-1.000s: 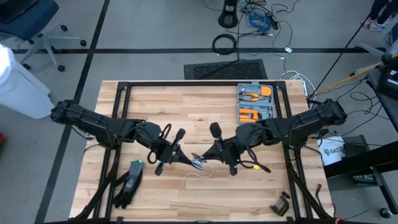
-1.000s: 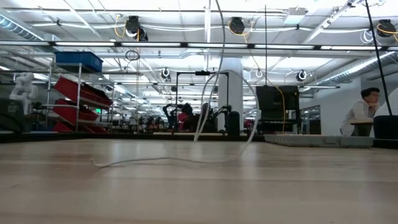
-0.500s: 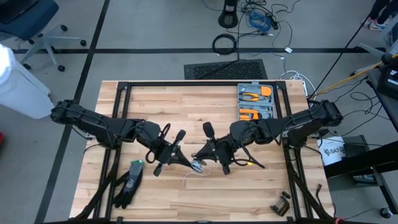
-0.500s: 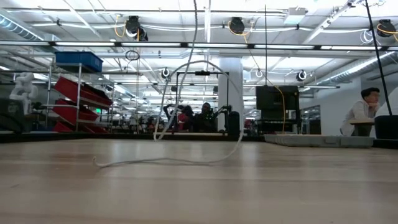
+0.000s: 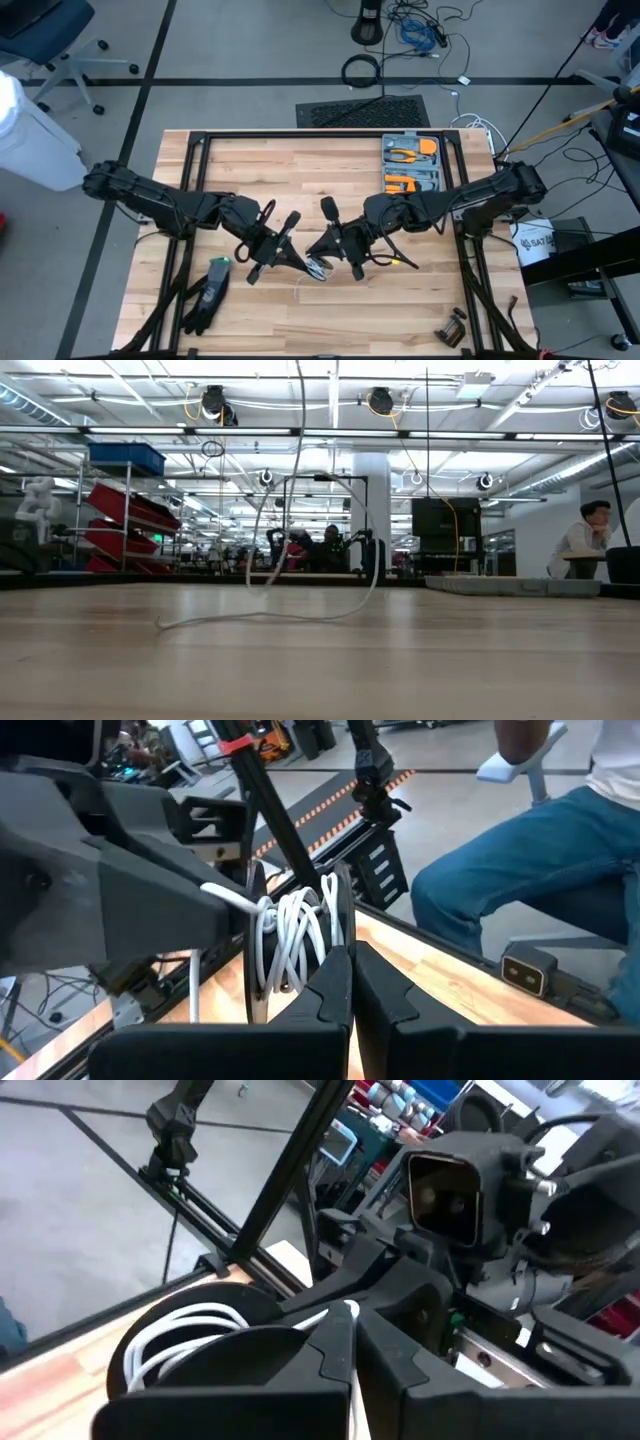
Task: Coil cords
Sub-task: Coil the white wire onto the spool
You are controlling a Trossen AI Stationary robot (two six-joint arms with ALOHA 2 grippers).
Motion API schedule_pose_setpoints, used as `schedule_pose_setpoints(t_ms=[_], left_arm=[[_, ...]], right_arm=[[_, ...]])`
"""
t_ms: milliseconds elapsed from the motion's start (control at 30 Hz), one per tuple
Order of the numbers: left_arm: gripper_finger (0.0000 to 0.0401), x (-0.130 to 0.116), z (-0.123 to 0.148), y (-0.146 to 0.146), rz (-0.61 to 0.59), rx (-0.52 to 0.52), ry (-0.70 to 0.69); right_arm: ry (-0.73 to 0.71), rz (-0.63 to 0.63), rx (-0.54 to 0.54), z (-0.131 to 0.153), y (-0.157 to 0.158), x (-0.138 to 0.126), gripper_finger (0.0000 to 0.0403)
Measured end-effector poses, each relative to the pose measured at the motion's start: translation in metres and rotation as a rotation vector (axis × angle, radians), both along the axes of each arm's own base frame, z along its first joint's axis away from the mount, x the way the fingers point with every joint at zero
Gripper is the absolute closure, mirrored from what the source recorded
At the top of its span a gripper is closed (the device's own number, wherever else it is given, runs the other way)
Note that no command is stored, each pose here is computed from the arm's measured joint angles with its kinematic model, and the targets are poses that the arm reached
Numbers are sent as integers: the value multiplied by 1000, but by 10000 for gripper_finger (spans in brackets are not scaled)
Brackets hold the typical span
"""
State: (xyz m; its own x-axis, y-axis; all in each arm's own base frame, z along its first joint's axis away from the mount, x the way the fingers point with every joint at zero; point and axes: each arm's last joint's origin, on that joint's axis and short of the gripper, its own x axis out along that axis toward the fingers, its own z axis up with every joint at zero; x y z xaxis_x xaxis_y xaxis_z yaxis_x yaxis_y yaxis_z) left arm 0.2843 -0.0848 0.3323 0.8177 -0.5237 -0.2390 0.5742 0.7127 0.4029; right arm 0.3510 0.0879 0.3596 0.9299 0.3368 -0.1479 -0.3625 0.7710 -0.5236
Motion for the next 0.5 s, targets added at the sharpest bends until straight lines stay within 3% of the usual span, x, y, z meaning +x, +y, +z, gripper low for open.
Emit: schedule_pose_setpoints(t_ms=[200, 500], left_arm=[[400, 6, -2, -1, -36, -5, -15], [400, 5, -2, -3, -107, -6, -33]], right_arm=[[9, -16, 80, 1, -4, 2, 396], [97, -58, 220, -2, -24, 5, 347]])
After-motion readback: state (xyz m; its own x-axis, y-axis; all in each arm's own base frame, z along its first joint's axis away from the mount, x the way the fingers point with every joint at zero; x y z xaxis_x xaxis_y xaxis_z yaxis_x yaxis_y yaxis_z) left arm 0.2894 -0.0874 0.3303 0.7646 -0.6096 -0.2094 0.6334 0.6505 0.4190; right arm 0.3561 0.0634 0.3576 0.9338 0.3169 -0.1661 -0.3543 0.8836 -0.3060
